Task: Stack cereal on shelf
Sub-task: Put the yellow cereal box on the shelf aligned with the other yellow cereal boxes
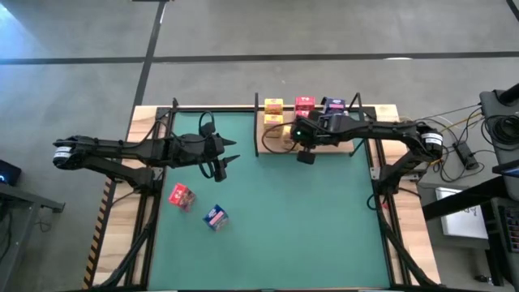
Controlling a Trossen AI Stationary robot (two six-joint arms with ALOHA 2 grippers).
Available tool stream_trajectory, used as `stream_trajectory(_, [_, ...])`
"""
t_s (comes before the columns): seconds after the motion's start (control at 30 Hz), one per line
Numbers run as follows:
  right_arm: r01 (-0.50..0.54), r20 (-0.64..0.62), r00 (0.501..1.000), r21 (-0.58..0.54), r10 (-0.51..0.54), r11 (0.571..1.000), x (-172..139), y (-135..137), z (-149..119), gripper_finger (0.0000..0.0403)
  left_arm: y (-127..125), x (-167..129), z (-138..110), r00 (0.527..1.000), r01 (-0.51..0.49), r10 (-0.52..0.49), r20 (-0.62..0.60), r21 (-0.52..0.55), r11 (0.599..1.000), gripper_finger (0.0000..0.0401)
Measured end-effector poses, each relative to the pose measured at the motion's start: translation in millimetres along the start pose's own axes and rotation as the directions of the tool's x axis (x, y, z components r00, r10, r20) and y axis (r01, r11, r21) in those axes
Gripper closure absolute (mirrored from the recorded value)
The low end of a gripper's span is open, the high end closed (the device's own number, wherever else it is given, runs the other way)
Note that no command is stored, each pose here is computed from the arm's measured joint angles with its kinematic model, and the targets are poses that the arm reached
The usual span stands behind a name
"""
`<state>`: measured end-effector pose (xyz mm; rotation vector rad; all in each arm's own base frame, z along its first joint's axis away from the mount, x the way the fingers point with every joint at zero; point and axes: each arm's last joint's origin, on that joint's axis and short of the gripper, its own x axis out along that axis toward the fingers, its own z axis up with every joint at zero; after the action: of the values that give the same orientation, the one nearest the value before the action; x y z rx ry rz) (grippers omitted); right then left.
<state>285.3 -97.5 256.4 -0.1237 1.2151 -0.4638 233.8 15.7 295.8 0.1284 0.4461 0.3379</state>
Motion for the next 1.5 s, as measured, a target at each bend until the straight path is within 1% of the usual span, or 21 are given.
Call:
stream_trajectory(0.4, [0.018,0.137,0.990,-0.005,-0.017,1.000,6,1,10,0.0390,0,0,0,1.000,0.000,0.000,0.002,0.000,1.000,0.0209])
stream_trajectory(0.67, [0.024,0.169,0.985,-0.016,-0.021,1.000,11,2,10,0.0390,0,0,0,1.000,0.000,0.000,0.002,0.000,1.000,0.0209])
stream_trajectory(0.77, [0.022,0.204,0.979,-0.020,-0.017,1.000,12,3,12,0.0390,0,0,0,1.000,0.000,0.000,0.002,0.000,1.000,0.0209])
stream_trajectory(0.9, [-0.008,0.268,0.963,-0.026,0.015,1.000,14,4,16,0.0390,0,0,0,1.000,0.000,0.000,0.003,0.000,1.000,0.0209])
stream_trajectory(1.07, [0.006,0.317,0.948,-0.030,0.004,1.000,16,5,19,0.0390,0,0,0,1.000,0.000,0.000,0.004,0.000,1.000,0.0209])
stream_trajectory(1.27, [0.021,0.334,0.943,-0.057,-0.001,0.998,26,7,24,0.0390,0,0,1,1.000,0.000,0.000,0.011,-0.002,1.000,0.0209])
stream_trajectory(1.4, [0.027,0.316,0.949,-0.080,0.000,0.996,36,10,25,0.0390,0,0,1,1.000,-0.001,0.001,0.010,-0.002,1.000,0.0209])
stream_trajectory(1.5, [0.028,0.302,0.953,-0.083,-0.002,0.996,38,11,25,0.0390,0,0,1,1.000,-0.001,0.001,0.009,-0.002,1.000,0.0209])
